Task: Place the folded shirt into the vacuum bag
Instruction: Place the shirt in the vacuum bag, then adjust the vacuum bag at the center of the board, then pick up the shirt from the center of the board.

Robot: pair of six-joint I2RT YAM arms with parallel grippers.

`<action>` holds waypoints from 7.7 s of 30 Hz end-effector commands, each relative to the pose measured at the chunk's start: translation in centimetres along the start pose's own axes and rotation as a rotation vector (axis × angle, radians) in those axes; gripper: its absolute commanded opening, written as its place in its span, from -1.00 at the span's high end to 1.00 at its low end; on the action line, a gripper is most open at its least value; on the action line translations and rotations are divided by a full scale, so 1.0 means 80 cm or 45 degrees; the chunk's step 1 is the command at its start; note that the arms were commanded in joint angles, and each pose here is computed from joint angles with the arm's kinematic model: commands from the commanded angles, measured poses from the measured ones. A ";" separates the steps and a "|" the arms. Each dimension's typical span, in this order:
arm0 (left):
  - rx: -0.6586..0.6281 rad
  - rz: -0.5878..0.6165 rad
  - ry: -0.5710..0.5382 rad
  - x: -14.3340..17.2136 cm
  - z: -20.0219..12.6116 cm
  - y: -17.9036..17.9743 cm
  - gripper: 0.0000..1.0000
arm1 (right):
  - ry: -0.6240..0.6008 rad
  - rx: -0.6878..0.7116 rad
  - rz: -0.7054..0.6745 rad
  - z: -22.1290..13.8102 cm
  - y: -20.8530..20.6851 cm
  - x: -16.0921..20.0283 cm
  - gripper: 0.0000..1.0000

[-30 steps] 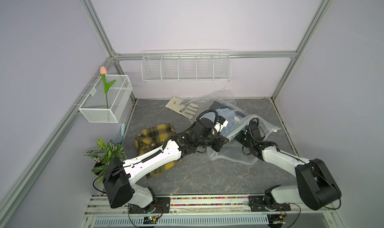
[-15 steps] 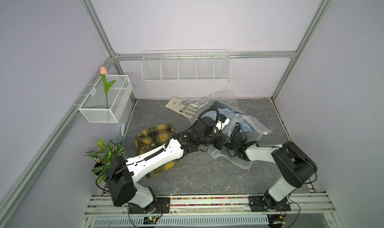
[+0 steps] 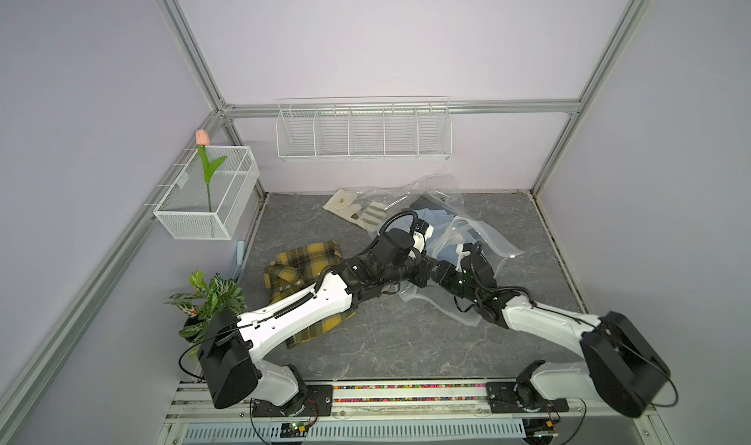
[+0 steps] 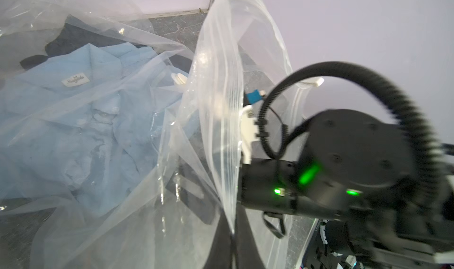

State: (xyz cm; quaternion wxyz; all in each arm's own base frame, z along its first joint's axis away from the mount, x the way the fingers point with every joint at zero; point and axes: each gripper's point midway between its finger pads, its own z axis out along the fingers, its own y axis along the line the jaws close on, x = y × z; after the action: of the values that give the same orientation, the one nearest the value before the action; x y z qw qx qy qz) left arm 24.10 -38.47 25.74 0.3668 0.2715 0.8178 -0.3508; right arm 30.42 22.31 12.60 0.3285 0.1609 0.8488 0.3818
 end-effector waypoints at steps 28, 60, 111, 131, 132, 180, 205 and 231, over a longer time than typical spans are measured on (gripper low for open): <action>0.101 0.004 0.728 0.254 0.027 0.011 0.40 | 0.181 0.523 -0.490 -0.106 -0.011 -0.162 -0.51; -0.399 -0.498 0.280 0.092 0.165 0.276 -0.12 | 0.317 0.651 -0.161 0.100 -0.152 -0.129 -0.55; -1.071 -0.804 0.185 0.142 -0.061 0.414 -0.24 | 0.270 0.500 -0.558 0.003 -0.027 -0.085 -0.54; -0.657 -0.466 0.515 0.204 -0.024 0.209 -0.12 | 0.476 0.261 -0.591 0.041 0.018 -0.032 -0.52; -0.665 -0.486 0.485 0.197 -0.039 0.210 -0.12 | 0.503 0.235 -0.605 0.048 0.026 -0.027 -0.52; -0.918 -0.943 0.237 0.223 -0.138 0.334 -0.08 | 0.692 0.506 -0.766 0.160 0.025 0.097 0.61; -0.689 -1.030 0.051 0.202 -0.120 0.310 0.02 | 0.855 0.240 -0.856 0.182 0.122 0.197 0.77; -0.970 -0.668 -0.380 0.051 -0.292 0.274 -0.03 | 1.093 0.871 -1.400 0.192 -0.029 0.263 -0.45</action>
State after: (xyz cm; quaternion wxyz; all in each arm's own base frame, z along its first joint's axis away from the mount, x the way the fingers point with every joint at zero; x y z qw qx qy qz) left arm 27.50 -6.30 23.56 0.4287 -0.1587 0.8794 -0.1331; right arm 27.72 47.68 2.54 0.1812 -0.3176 0.9296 0.0458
